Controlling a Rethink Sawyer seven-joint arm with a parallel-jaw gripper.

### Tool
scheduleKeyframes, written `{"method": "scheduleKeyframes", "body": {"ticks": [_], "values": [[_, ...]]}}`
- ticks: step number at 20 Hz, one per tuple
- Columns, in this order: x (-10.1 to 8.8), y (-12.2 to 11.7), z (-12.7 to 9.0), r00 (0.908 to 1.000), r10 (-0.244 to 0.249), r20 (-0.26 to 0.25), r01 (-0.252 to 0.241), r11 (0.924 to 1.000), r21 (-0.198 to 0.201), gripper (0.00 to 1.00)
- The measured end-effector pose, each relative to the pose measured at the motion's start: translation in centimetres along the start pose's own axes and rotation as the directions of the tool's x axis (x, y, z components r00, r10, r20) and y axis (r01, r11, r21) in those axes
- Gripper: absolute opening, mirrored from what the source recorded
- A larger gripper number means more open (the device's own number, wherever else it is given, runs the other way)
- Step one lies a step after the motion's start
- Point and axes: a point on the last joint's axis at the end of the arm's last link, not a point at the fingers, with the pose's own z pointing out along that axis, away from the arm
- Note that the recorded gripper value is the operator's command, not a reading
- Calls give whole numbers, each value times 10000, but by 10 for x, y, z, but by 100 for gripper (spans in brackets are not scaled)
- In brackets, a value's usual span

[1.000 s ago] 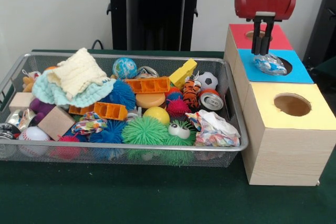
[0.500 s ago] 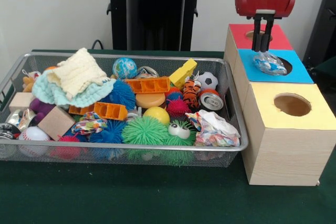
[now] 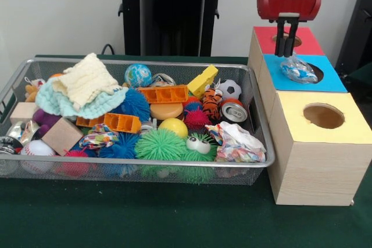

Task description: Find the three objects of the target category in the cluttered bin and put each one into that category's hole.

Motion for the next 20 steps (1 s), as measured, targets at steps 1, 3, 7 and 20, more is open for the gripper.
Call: {"method": "scheduleKeyframes", "body": {"ticks": [1, 3, 7, 20], "values": [[0, 0, 0, 10000, 1, -4, -1, 10000, 0, 0], [1, 0, 0, 10000, 0, -21, 0, 10000, -3, 0], [3, 0, 1, 10000, -2, -57, 2, 10000, -3, 0], [7, 1, 7, 9998, -30, -186, 30, 10000, 7, 0]]}}
